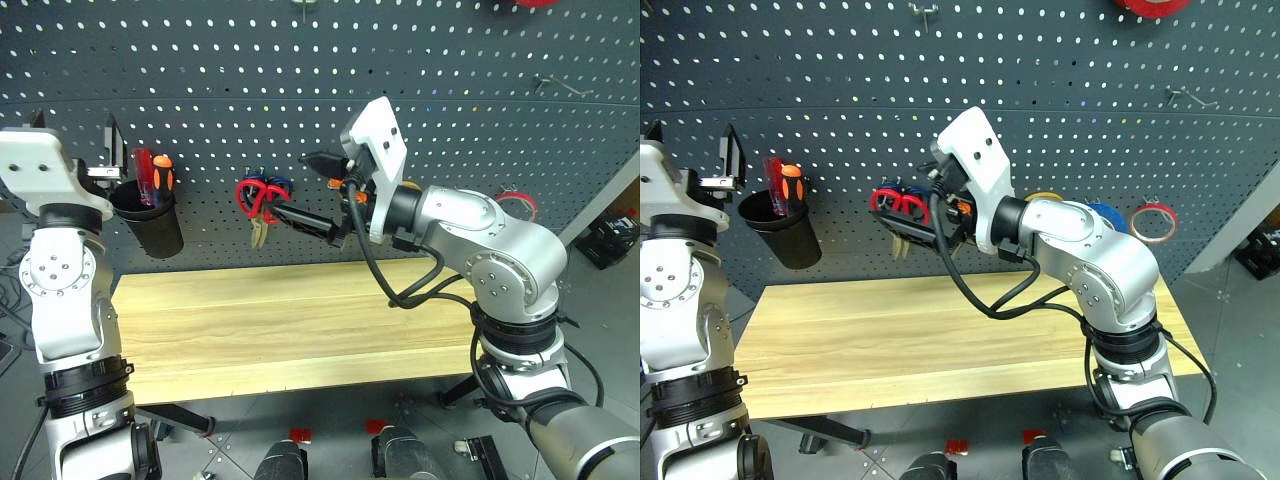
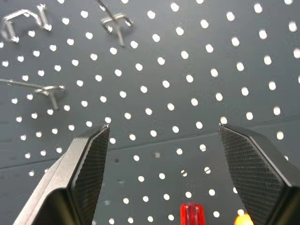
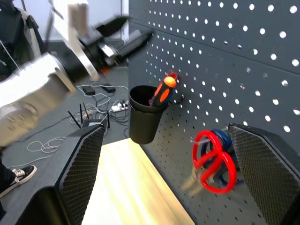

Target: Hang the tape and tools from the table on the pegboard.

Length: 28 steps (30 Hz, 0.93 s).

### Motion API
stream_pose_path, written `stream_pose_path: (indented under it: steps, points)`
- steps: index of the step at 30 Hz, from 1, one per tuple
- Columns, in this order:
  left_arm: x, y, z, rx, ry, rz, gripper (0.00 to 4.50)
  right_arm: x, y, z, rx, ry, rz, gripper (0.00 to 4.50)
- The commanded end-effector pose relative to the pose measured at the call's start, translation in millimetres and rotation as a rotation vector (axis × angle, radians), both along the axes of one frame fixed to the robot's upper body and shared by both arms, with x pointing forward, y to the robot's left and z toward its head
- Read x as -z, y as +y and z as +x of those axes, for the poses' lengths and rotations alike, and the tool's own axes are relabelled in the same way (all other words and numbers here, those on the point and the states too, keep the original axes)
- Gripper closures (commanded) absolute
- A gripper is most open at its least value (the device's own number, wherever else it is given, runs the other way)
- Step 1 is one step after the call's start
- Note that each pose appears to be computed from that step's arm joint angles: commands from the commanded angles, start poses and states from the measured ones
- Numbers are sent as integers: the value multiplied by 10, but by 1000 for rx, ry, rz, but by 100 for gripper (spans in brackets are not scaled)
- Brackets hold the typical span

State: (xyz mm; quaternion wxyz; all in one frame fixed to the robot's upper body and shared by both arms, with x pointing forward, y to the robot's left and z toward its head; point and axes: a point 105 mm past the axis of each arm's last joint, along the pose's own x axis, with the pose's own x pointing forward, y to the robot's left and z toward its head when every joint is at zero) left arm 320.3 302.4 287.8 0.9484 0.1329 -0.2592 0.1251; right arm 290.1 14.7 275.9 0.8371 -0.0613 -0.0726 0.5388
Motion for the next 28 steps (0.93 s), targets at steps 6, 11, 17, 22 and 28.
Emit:
stream_pose_path:
  steps: [6,11,17,22,28]
  points:
    - [320,-546,-74,200,224,-68,59,74,-292,70,100,-1,87,0]
    - [654,-656,-130,212,325,-69,59,439,-624,260,307,10,84,0]
    - [1307,-648,-222,242,499,-94,59,1006,-980,231,427,-94,56,0]
    - [1732,-545,-304,197,558,-146,59,1558,-1213,232,526,-8,26,0]
    - [2056,-334,-382,50,600,-138,59,2162,-1706,287,765,103,-12,0]
